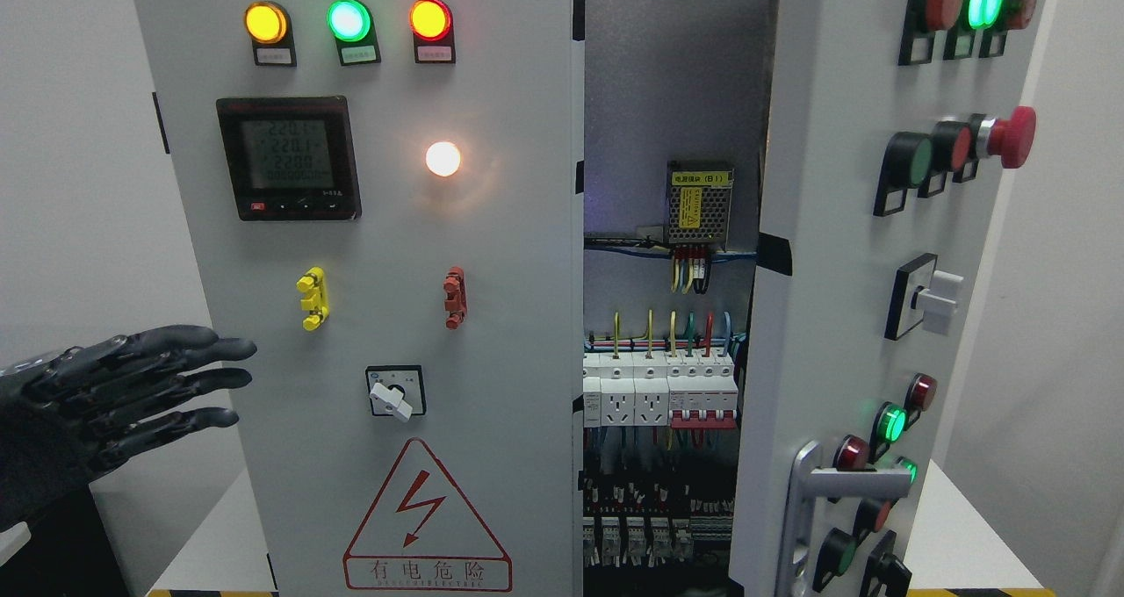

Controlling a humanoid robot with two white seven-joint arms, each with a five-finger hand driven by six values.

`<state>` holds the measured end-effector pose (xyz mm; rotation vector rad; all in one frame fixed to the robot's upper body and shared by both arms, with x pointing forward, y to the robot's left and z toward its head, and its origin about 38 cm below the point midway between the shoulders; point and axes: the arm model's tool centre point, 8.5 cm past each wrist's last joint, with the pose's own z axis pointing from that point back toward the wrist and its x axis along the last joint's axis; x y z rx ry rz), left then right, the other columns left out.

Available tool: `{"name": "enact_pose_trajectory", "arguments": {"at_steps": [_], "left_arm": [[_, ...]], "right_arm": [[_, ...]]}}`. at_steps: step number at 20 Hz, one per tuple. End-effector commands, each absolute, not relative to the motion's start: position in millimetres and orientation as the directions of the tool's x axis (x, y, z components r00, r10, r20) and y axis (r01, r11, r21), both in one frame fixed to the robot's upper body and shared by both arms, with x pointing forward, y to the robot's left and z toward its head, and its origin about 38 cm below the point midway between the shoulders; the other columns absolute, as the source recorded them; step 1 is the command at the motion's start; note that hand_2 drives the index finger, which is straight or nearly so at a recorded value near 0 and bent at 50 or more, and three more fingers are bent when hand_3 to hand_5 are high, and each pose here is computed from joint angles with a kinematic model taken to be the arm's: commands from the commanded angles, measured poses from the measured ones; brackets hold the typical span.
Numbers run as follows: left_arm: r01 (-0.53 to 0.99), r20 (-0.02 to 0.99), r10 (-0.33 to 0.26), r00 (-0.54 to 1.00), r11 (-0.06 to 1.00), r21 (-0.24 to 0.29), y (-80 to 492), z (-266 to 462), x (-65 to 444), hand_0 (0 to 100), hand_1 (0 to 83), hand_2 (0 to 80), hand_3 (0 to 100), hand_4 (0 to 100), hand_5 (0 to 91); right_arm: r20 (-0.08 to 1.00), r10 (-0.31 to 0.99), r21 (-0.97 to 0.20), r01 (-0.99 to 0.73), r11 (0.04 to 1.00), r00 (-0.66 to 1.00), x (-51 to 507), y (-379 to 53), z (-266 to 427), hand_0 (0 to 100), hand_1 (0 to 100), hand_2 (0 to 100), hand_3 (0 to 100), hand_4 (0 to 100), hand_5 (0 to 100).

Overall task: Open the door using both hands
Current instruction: 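Raise the left hand toward the gap at the ajar door's edge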

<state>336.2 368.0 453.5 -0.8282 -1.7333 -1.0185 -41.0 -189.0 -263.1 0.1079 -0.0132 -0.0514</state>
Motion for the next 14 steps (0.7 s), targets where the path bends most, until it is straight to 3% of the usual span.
{"name": "enact_pose_trajectory", "arguments": {"at_steps": [1, 6, 14], "left_arm": [[0.955, 0.998, 0.046, -0.048, 0.293, 0.032, 312.3, 376.0, 379.3, 0, 0.0, 0.0, 0, 3, 0.0], [0.974, 1.000, 0.013, 0.009, 0.225, -0.012, 277.1, 375.9, 401.3, 0, 0.0, 0.0, 0, 3, 0.0], [0.985, 1.000, 0.002, -0.008, 0.173, 0.007, 238.7, 405.1, 418.9, 0, 0.0, 0.0, 0, 3, 0.0]], "right_arm": [[0.011, -0.052, 0.109, 0.051, 0.993, 0.999, -40.8, -188.4, -263.1, 11, 0, 0, 0, 0, 0], [0.011, -0.052, 0.107, 0.051, 0.993, 0.999, -40.8, -189.4, -263.1, 11, 0, 0, 0, 0, 0], [0.011, -0.052, 0.107, 0.051, 0.993, 0.999, -40.8, -189.4, -263.1, 11, 0, 0, 0, 0, 0]]}}
